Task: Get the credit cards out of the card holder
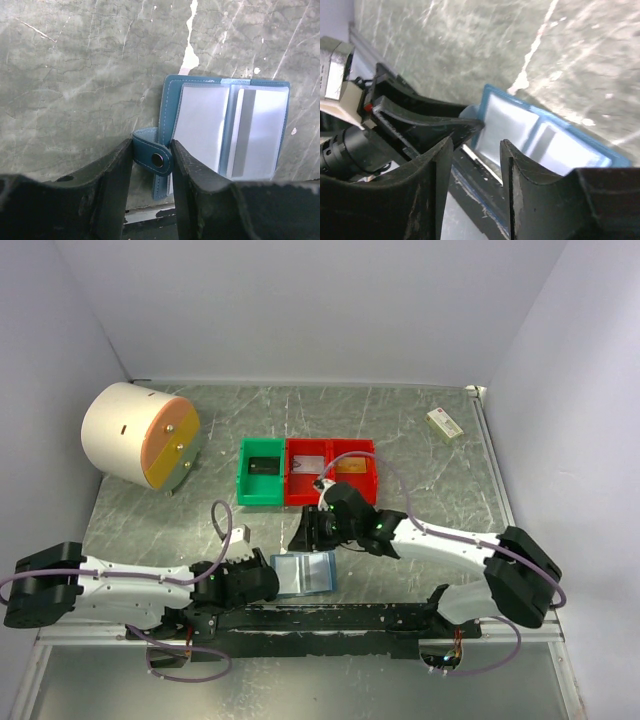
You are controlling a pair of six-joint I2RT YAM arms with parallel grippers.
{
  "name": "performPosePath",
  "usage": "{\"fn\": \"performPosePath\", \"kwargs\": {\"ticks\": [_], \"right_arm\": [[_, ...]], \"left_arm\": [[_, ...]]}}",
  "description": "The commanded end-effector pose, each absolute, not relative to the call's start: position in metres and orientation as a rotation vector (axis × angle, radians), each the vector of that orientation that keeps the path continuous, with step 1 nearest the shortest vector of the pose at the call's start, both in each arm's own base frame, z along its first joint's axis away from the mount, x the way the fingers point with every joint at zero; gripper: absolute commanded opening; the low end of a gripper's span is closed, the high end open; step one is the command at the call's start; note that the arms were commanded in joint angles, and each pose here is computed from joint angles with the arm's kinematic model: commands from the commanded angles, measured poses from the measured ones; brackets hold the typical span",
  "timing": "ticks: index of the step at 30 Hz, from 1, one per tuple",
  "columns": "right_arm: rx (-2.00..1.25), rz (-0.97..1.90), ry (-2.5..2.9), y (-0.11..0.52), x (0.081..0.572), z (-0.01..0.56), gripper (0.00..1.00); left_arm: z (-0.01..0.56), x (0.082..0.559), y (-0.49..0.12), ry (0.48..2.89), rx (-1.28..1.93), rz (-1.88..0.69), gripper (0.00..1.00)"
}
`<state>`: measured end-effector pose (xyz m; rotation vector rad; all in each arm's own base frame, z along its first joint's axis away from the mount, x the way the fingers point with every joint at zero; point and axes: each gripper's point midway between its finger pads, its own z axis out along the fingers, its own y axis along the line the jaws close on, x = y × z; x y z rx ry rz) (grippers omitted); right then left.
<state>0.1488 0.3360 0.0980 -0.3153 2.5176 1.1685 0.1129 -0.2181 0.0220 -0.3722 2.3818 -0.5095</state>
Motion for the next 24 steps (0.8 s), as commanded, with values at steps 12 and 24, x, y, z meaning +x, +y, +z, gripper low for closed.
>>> {"fn": "performPosePath", "kwargs": {"ticks": [12,24], "right_arm": [[-0.253,0.722,2.664,0.260,0.167,0.049,0.47],[-0.234,0.742,2.738,0.259,0.154,0.027,0.42]], "left_arm": [[0.024,0.113,-0.231,2.356,-0.337,-0.600,0.45],[0.022,0.114,-0.233,2.366,-0.338,-0.573,0.42]]}}
